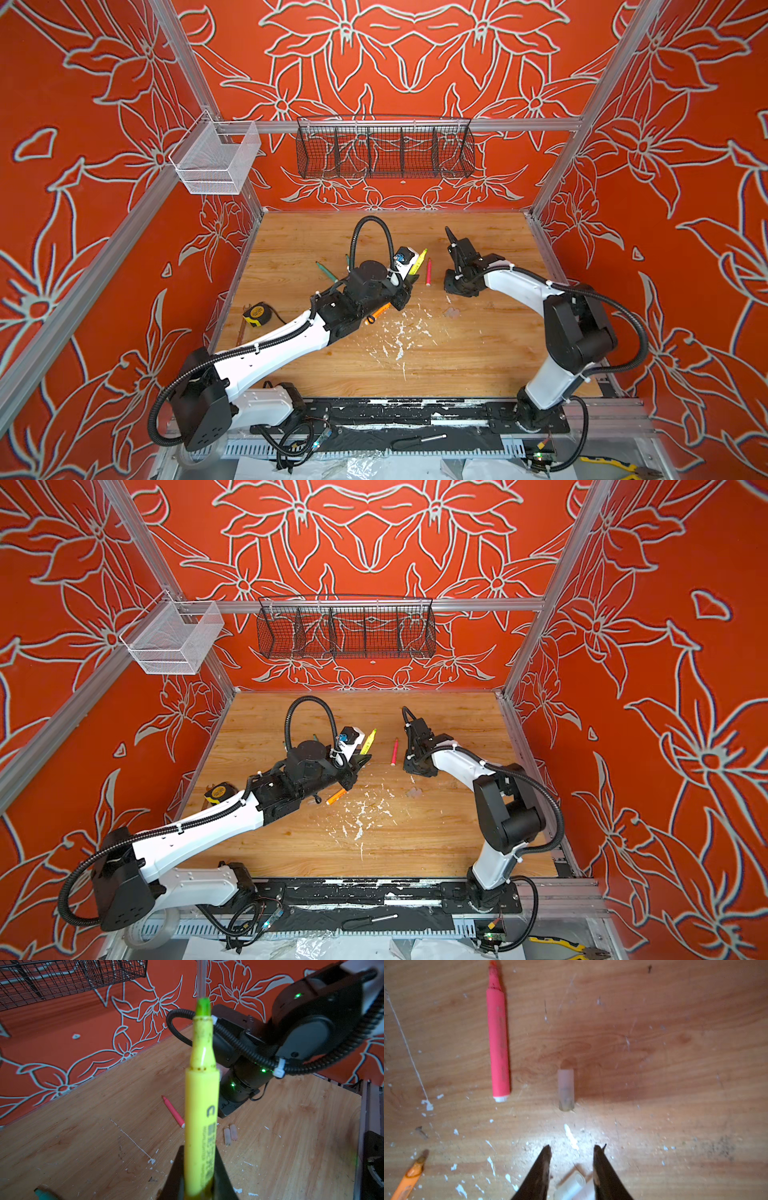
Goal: Insert the pens into the pen caps
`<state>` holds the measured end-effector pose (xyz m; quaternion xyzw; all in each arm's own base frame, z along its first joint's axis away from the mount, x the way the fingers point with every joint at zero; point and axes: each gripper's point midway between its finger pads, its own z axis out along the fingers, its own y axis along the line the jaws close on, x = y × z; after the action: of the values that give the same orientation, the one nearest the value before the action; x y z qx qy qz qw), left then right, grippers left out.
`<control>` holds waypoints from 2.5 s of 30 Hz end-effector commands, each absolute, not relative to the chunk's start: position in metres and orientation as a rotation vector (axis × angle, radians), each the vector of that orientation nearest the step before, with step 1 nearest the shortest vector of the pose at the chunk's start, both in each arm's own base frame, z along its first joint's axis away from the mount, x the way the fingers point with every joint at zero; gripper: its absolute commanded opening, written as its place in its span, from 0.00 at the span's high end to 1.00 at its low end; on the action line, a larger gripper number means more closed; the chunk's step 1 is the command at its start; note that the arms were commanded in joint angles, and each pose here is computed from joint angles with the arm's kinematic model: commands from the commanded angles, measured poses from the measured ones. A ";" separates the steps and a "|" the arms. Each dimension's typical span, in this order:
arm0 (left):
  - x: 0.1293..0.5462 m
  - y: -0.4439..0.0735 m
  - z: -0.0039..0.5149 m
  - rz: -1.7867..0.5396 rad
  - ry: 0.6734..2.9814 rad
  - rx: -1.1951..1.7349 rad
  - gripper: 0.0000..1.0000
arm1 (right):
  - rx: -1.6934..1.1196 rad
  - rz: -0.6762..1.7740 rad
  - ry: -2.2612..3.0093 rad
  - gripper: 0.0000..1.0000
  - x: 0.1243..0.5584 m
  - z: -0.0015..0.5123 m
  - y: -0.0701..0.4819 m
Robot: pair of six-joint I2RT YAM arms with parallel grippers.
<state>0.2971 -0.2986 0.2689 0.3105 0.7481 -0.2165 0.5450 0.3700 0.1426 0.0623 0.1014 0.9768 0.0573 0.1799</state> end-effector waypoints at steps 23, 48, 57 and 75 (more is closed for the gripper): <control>0.296 -0.302 0.282 -0.497 1.735 0.753 1.00 | 0.271 -0.006 2.852 0.73 0.406 0.017 0.137; 0.295 -0.323 0.250 -0.676 1.796 0.695 1.00 | 0.085 0.610 2.012 0.95 0.386 0.261 0.182; 0.290 -0.333 0.239 -0.754 1.840 0.698 1.00 | 0.055 0.782 1.785 0.95 0.353 0.330 0.191; 0.286 -0.339 0.246 -0.833 1.864 0.697 1.00 | 0.005 0.958 1.732 0.95 0.320 0.344 0.219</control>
<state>0.2860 -0.3326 0.2318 0.2886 0.7708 -0.3192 0.4698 0.3307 0.2193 0.3322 0.0006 0.7467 0.3844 0.5429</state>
